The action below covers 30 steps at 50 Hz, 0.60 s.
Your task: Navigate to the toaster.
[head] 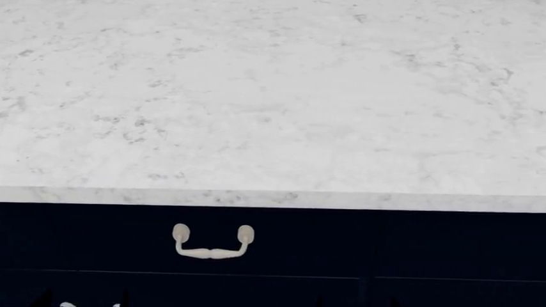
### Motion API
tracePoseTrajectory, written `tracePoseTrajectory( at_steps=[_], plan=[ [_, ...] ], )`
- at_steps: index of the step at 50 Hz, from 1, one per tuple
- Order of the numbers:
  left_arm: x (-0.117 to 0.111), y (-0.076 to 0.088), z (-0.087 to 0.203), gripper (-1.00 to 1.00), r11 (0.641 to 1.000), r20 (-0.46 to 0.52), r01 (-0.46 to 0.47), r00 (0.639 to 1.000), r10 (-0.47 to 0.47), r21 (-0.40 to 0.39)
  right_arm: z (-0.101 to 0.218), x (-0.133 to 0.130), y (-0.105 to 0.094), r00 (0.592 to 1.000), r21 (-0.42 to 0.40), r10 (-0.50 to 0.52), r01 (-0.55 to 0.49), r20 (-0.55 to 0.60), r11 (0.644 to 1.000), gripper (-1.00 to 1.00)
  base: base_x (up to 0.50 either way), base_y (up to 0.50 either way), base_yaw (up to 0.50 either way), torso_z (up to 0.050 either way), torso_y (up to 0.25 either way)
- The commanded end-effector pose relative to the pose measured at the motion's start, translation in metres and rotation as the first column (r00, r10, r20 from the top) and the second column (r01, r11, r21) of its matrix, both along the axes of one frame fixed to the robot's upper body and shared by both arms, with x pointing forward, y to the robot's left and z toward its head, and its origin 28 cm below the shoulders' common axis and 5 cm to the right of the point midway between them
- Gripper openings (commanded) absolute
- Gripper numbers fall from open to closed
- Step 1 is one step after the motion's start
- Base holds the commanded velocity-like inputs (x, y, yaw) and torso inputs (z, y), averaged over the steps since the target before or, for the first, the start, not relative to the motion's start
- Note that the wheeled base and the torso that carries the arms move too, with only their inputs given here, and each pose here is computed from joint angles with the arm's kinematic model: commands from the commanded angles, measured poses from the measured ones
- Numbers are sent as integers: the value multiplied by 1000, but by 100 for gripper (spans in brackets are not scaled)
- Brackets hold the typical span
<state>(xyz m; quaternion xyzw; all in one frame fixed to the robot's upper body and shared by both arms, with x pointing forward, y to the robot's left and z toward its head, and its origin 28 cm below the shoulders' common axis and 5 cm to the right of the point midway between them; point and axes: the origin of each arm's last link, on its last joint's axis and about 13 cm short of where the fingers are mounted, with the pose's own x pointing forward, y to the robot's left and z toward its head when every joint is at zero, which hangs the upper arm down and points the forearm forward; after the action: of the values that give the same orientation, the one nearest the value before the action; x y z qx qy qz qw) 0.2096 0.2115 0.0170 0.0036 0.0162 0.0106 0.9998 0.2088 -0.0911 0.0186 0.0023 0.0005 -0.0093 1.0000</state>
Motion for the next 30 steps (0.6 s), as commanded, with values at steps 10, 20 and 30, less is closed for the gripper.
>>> tracePoseTrajectory(
  at_steps=[10,20,30],
  plan=[
    [0,0,0,100,1000,-1,2,1000,-2,-2,0,0,0,1000,0,2,-2,-4,1000,100,-3,-456,0,0,0],
    [-1,-1,0,100,1000,2,2,1000,-2,1,0,0,-1,1000,1,1,-1,-3,1000,100,-5,-468,0,0,0],
    [0,-1,0,100,1000,4,2,1000,-2,1,-1,1,0,1000,-1,1,-1,-2,1000,100,-2,-474,0,0,0]
  ],
)
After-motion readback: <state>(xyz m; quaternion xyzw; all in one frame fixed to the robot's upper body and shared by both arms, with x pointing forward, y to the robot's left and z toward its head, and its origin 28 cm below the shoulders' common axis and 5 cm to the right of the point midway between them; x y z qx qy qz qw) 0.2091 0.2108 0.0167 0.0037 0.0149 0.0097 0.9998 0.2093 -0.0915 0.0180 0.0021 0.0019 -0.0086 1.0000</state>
